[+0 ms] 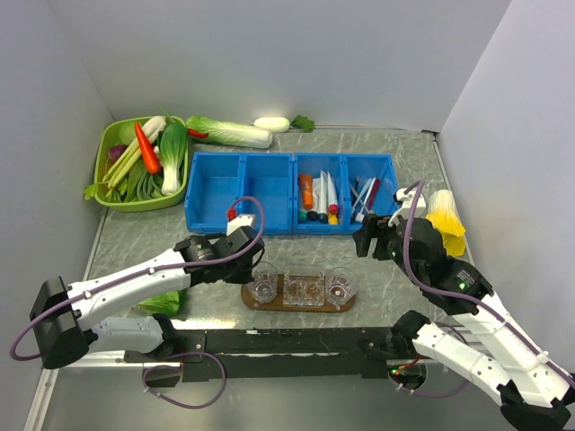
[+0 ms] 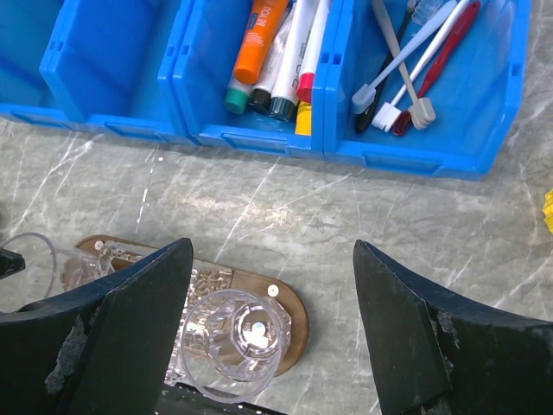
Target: Prepare toiletry sets of a toothbrush and toothpaste on the tray
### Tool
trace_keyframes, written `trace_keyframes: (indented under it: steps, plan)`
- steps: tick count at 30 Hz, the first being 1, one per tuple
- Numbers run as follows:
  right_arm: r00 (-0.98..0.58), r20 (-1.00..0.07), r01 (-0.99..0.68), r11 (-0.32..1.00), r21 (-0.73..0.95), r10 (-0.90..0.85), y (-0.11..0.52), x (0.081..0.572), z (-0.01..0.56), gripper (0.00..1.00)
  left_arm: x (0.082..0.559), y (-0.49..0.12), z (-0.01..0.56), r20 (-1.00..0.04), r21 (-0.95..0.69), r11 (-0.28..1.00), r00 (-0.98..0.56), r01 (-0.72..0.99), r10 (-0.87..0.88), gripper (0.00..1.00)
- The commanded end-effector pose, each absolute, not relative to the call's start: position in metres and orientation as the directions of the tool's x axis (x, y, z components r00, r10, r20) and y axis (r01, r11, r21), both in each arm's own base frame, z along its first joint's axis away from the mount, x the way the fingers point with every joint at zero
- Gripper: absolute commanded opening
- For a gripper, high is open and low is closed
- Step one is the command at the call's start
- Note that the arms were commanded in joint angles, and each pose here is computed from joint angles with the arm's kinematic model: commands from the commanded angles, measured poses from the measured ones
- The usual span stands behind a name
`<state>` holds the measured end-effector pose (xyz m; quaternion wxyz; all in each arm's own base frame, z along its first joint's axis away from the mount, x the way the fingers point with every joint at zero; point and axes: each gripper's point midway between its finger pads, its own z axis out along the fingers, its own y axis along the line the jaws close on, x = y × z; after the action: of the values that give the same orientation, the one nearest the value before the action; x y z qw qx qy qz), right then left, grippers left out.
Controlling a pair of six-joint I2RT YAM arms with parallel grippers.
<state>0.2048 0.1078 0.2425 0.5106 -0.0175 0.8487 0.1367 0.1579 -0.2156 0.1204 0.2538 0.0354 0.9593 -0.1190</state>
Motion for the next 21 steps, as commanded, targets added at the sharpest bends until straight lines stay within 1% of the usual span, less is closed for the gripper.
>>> trace_keyframes:
  steps: [1, 7, 21]
  plan:
    - [-0.455, -0.881, -0.149, 0.964, 0.219, 0.130, 0.102, 0.205, 0.250, 0.82, 0.171, -0.225, 0.135, -0.554, -0.228, 0.963, -0.832, 0.141, -0.009, 0.01]
    - [-0.460, -0.879, -0.150, 0.964, 0.219, 0.128, 0.103, 0.205, 0.248, 0.82, 0.174, -0.223, 0.135, -0.564, -0.215, 0.967, -0.826, 0.139, -0.007, 0.01]
    - [-0.464, -0.877, -0.148, 0.965, 0.217, 0.126, 0.103, 0.205, 0.246, 0.82, 0.174, -0.226, 0.123, -0.552, -0.204, 0.968, -0.834, 0.146, 0.009, 0.01]
